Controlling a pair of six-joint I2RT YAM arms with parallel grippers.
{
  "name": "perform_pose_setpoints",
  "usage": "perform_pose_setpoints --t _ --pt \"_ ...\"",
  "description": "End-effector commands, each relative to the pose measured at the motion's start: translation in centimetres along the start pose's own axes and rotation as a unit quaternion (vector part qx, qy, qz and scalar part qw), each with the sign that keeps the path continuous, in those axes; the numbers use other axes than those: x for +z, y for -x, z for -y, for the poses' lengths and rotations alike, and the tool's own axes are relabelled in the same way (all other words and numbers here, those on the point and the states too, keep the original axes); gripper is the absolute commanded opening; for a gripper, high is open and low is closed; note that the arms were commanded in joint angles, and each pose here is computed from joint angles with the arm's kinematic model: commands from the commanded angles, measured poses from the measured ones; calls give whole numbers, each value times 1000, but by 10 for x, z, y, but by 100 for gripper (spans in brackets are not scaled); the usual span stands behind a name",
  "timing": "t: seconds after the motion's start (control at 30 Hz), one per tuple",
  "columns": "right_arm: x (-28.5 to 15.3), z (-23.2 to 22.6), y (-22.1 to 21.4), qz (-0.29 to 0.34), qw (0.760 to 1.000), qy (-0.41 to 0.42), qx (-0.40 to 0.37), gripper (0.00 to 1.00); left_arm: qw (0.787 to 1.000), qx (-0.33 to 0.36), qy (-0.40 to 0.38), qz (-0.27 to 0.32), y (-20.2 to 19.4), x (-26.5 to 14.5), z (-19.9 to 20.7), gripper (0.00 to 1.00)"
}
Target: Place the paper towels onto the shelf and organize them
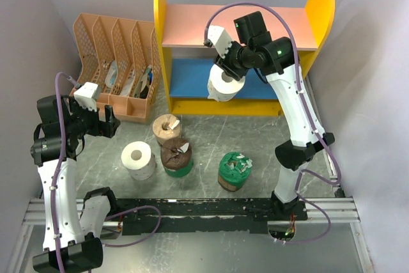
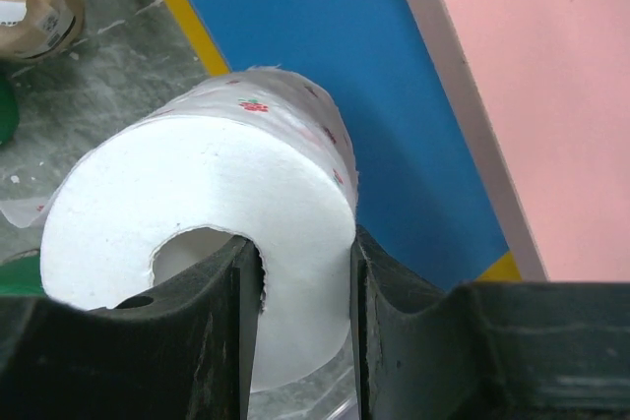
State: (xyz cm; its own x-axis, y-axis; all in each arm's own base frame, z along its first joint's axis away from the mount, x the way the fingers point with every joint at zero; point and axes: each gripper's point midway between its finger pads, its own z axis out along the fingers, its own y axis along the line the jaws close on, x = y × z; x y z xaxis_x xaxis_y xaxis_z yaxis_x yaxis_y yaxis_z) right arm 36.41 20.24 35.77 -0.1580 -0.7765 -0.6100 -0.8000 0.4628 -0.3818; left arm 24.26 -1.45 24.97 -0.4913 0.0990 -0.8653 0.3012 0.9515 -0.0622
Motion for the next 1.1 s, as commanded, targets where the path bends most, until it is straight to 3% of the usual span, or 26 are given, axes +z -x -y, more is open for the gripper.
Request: perform_pose_setpoints --t 0.0,0.27,0.43,0.63,0.93,1.07 --pt "0 7 -7 -3 1000 -11 26 0 1000 3 2 13 5 -1 -1 98" --pt "23 21 -60 -29 992 10 119 0 1000 6 5 19 7 -3 -1 98" --pt "32 20 -80 -32 987 -25 154 0 1000 8 6 22 7 -4 -1 99" --pt "27 20 -80 -6 983 -49 176 0 1000 10 4 24 8 -5 1 98" --pt "10 -5 -70 -3 989 29 147 0 1000 11 3 27 9 -6 1 99" --pt "-6 0 -60 12 988 18 150 0 1000 11 4 27 9 -6 2 98"
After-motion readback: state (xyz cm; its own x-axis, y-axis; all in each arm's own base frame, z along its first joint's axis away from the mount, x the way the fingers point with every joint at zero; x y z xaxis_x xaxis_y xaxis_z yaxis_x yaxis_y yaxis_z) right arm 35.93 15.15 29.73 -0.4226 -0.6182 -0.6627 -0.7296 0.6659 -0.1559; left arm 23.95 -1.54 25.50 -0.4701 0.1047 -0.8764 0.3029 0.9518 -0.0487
